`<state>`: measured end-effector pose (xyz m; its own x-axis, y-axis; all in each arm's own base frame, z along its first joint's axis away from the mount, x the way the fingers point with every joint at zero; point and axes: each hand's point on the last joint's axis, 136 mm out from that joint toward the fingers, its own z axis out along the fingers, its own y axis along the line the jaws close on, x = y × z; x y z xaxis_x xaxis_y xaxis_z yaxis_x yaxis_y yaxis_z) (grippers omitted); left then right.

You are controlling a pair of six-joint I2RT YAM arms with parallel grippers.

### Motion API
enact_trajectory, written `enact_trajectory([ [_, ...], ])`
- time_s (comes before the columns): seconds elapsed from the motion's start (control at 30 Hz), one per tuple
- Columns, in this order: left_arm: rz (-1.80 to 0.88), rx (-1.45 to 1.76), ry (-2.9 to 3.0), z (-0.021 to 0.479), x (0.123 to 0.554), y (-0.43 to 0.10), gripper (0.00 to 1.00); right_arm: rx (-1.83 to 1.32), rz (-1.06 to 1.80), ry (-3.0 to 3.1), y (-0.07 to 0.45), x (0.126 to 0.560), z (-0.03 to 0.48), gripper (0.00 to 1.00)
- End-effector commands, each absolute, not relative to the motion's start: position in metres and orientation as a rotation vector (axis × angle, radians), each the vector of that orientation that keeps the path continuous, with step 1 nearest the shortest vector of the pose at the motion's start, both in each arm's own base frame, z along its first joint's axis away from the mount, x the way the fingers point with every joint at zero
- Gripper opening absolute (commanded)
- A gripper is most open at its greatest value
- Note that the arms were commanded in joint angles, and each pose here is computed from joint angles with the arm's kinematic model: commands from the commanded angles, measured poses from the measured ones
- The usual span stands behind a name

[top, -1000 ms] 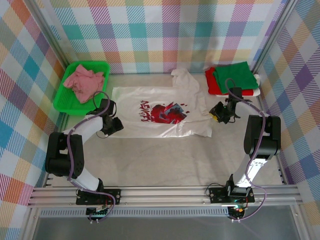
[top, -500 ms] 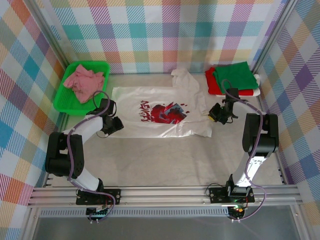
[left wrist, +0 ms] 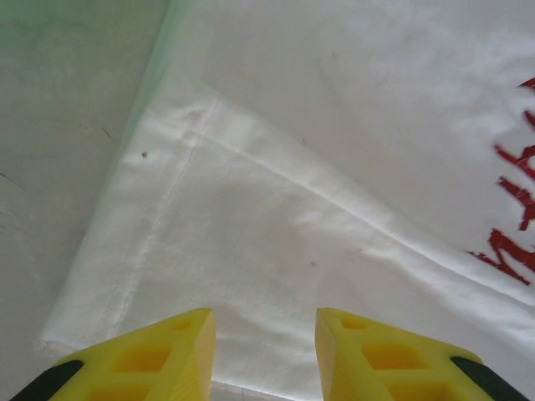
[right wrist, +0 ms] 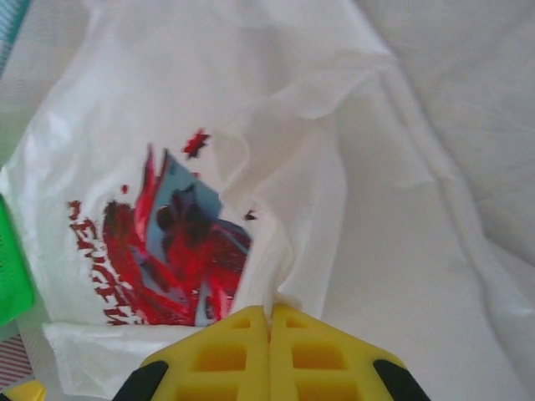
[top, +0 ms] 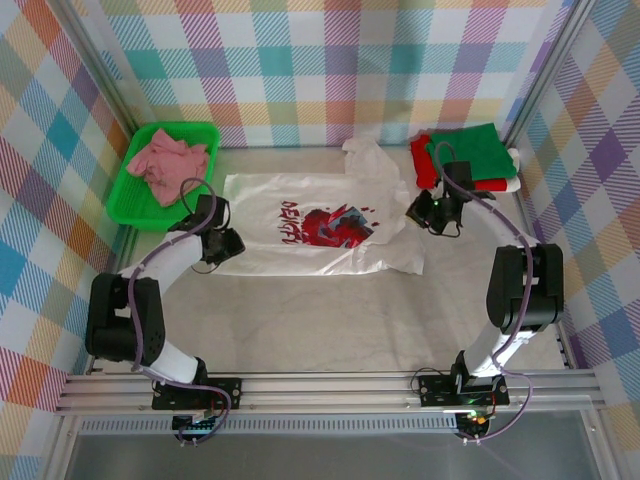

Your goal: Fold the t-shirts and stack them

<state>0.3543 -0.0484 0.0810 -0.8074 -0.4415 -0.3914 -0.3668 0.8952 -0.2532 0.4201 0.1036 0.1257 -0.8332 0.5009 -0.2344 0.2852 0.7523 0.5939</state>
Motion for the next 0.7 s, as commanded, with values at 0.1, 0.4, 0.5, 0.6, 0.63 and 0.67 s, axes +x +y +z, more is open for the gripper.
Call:
enact_trajectory([
  [0.1,-0.206,-0.59,2.567,0.093,0.354,-0.047,0.37,0.455,0.764,2.491,0.123,0.446,0.17,0.0],
  [0.4,-0.204,-0.592,2.577,0.091,0.353,-0.047,0.37,0.363,0.766,2.489,0.159,0.492,0.173,0.0],
  [0.5,-0.187,-0.59,2.584,0.088,0.351,-0.045,0.37,0.355,0.757,2.491,0.168,0.506,0.167,0.0],
  [0.6,-0.177,-0.592,2.596,0.085,0.35,-0.044,0.38,0.348,0.75,2.506,0.177,0.52,0.159,0.0],
  [0.63,-0.175,-0.592,2.598,0.084,0.35,-0.044,0.38,0.339,0.748,2.501,0.18,0.526,0.161,0.0],
  [0.67,-0.172,-0.592,2.599,0.083,0.35,-0.044,0.38,0.32,0.75,2.502,0.186,0.531,0.159,0.0],
])
